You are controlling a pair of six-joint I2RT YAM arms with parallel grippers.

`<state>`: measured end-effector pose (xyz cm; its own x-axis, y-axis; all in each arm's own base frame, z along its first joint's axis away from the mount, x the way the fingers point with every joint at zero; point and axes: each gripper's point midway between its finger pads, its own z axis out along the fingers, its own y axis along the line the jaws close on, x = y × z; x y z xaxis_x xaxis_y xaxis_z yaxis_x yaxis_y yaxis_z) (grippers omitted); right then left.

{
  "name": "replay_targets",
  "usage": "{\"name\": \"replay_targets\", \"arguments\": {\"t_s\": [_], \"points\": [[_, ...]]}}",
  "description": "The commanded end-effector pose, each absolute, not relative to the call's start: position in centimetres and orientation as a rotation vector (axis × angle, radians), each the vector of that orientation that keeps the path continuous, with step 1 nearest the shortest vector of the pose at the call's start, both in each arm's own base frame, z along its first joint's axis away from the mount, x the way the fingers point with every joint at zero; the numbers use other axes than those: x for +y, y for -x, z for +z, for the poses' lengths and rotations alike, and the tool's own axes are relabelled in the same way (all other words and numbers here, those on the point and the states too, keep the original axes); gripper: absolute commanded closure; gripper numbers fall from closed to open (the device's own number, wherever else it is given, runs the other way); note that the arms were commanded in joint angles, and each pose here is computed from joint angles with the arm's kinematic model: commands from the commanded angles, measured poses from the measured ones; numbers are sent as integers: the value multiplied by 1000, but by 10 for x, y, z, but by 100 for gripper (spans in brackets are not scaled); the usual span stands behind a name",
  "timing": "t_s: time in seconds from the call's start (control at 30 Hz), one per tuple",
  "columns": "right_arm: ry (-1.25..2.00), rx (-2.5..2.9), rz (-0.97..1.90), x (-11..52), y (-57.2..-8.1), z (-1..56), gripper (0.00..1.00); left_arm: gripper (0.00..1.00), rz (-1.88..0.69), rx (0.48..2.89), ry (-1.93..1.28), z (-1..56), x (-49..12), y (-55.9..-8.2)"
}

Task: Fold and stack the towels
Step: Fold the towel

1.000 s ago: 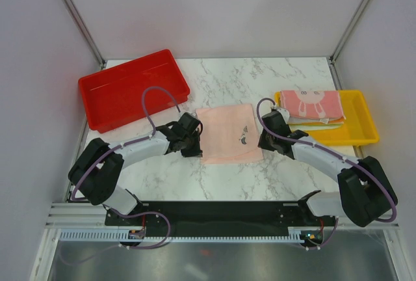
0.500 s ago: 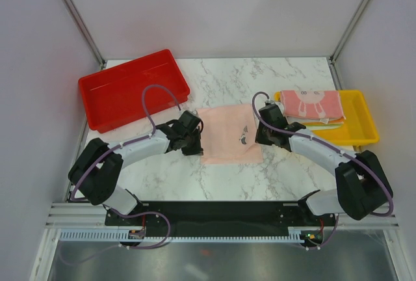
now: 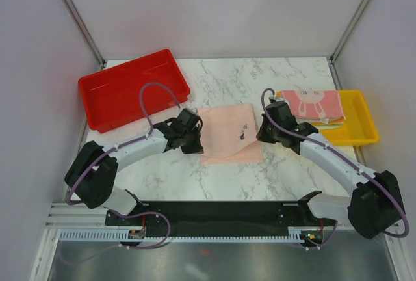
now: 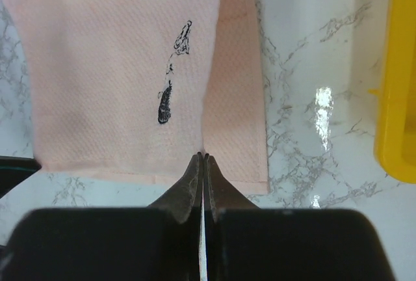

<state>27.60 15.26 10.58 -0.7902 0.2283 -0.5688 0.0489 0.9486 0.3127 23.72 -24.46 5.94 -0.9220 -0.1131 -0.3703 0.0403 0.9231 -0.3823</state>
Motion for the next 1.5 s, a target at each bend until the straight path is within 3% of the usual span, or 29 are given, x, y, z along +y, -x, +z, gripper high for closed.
{"name": "replay_targets", "arguments": {"t_s": [0.0, 0.13, 0.3, 0.5, 0.7, 0.9, 1.23, 1.47], "points": [[-170, 2462, 444, 157, -262, 116, 100, 98, -567, 2699, 12, 63, -243, -229], [-243, 2507, 462, 144, -227, 65, 100, 98, -560, 2741, 10, 40, -237, -216], [-286, 2490, 455, 137, -221, 39, 100, 98, -520, 2772, 18, 22, -229, -210], [-285, 2446, 457, 139, -231, 48, 100, 98, -498, 2756, 10, 29, -229, -215], [-270, 2433, 437, 138, -238, 91, 100, 98, -545, 2679, -8, 74, -237, -229], [-323, 2502, 486, 129, -195, 48, 100, 98, -526, 2758, 0, 37, -225, -202], [-390, 2508, 535, 128, -181, 19, 100, 98, -475, 2798, 14, 6, -215, -194], [-357, 2474, 530, 133, -198, 49, 100, 98, -547, 2723, -9, 42, -225, -205]]}}
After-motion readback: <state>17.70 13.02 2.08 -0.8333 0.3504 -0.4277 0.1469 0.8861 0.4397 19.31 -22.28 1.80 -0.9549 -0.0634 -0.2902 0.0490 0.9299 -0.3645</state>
